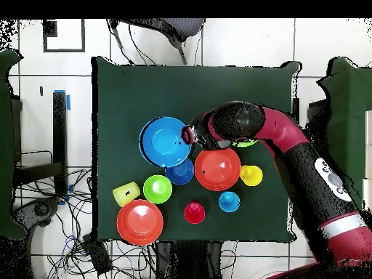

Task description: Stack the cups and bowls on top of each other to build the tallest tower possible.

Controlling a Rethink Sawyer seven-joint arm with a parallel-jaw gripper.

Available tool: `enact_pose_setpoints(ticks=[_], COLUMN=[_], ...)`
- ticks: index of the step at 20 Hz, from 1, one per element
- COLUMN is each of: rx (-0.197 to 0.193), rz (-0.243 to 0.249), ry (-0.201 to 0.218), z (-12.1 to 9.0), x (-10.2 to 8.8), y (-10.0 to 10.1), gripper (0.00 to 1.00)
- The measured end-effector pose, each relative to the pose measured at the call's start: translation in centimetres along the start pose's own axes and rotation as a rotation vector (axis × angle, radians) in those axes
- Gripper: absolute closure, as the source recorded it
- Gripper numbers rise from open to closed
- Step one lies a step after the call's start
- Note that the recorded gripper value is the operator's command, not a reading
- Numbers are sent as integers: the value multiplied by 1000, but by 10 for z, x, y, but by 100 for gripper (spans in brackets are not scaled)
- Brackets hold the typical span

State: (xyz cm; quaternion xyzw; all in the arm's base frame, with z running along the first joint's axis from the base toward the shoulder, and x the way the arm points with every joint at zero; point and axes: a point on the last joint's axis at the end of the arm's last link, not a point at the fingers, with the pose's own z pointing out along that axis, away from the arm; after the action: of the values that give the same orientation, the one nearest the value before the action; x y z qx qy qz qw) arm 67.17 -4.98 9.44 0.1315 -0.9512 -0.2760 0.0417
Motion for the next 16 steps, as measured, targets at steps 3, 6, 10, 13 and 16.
enact_pose_setpoints(ticks=[3,6,10,13,16], rx=[-30,-64,-57,-33,12], rz=[-6,-17,-25,-36,-59], ry=[21,44,61,65,74], z=[-2,-8,-14,-14,-13], x=[5,11,17,19,23], y=[7,13,13,11,8], gripper=[100,100,100,100,100])
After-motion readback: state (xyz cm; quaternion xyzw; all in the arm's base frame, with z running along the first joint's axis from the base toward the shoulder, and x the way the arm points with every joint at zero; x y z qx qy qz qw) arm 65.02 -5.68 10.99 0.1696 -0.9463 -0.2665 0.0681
